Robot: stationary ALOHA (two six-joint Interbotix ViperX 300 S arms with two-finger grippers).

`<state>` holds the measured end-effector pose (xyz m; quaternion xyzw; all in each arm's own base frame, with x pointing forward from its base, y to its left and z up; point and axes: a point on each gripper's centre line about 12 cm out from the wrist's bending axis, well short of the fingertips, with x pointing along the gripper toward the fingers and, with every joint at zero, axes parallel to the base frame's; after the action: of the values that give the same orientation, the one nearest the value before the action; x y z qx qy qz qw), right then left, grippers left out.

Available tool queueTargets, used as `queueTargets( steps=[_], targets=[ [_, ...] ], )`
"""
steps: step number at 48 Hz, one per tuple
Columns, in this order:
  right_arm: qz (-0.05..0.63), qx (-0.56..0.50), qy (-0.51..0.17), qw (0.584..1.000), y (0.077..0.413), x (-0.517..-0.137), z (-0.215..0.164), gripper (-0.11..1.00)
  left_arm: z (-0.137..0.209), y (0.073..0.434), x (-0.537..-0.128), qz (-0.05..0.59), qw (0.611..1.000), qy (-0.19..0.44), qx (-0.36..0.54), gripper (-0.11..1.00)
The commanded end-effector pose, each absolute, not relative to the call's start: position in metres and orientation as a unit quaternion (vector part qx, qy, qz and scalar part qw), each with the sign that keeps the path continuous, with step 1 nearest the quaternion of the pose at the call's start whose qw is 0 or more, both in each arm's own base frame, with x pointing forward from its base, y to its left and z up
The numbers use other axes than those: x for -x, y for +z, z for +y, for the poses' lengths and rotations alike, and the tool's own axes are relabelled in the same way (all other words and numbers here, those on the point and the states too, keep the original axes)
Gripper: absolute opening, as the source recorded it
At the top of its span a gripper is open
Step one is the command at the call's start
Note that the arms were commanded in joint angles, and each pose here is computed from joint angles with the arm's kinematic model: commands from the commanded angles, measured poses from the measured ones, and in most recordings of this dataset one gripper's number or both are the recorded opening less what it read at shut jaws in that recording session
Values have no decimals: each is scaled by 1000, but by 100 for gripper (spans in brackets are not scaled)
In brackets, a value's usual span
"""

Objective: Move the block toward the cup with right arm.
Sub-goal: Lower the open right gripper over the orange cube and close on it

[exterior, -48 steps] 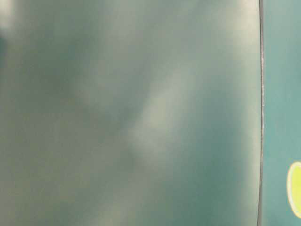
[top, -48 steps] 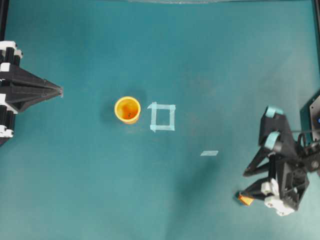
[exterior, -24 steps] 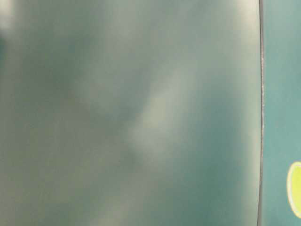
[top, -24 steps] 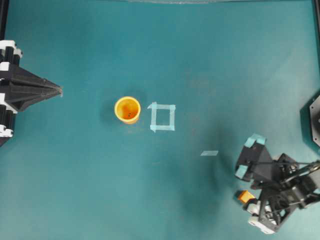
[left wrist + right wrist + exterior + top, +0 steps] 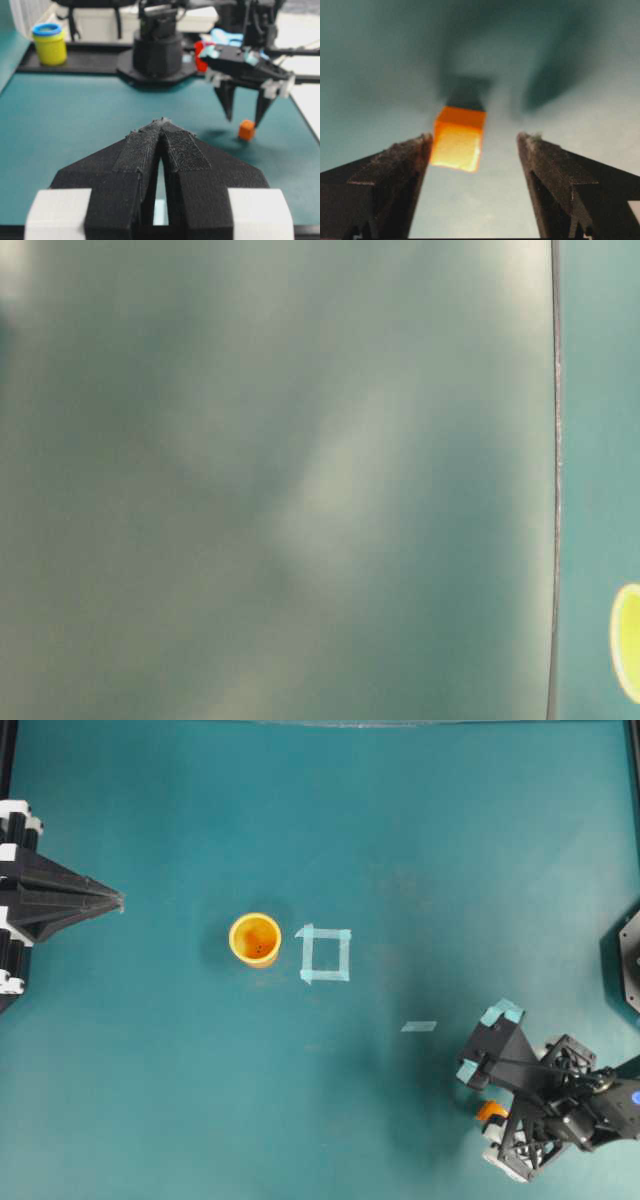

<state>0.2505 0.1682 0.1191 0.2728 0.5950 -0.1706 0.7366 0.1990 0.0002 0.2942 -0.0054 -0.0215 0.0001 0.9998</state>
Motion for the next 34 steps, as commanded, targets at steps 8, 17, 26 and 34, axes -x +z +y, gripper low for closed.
queueTargets(
  steps=[8, 17, 26, 34],
  targets=[
    [576, -270, -173, 752, 119, -249, 171, 67, 0, 307, -200, -38, 999, 1, 5, 0],
    [573, -264, -174, 756, 112, -252, 171, 67, 0, 306, -200, -33, 999, 1, 5, 0],
    [573, -263, -169, 757, 105, -253, 173, 67, 0, 307, -199, -34, 999, 1, 5, 0],
    [573, -261, -170, 758, 106, -254, 172, 65, 0, 309, -197, -38, 999, 1, 5, 0]
  ],
)
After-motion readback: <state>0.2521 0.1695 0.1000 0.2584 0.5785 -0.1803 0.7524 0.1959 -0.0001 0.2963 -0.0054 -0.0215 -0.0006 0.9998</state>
